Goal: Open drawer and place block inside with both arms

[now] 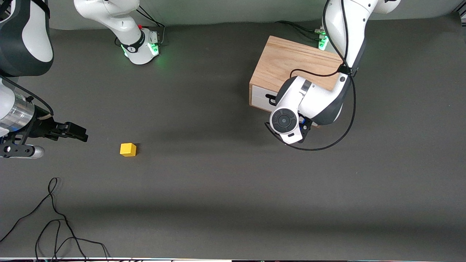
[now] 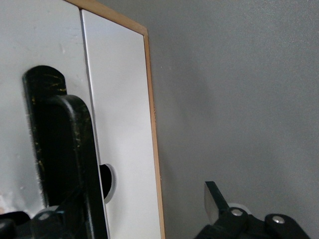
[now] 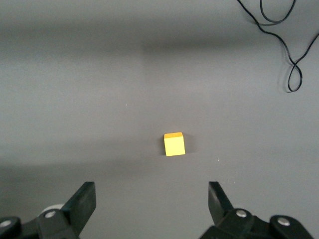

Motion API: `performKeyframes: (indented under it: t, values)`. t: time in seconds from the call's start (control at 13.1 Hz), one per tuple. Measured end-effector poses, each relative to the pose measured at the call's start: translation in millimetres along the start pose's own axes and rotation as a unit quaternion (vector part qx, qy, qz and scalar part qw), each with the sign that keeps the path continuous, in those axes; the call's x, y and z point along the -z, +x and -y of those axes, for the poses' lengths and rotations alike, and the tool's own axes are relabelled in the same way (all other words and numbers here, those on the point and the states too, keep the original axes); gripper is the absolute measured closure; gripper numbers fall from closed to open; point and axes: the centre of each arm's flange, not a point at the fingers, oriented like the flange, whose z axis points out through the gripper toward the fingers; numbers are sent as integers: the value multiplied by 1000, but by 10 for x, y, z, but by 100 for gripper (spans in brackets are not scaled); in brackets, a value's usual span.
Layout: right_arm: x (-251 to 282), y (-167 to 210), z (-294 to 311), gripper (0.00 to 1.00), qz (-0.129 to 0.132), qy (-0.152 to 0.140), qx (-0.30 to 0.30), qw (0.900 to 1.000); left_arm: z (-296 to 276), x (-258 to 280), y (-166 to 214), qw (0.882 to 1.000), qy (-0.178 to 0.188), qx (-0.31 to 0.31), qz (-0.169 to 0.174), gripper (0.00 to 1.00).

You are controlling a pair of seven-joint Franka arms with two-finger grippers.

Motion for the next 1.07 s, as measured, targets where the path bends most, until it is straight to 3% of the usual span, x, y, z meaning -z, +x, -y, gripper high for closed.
performKeyframes:
  t: [1.07]
  values:
    - [0, -1, 7, 0, 0, 0, 1, 1000, -126, 163, 0, 998, -70, 1, 8, 0]
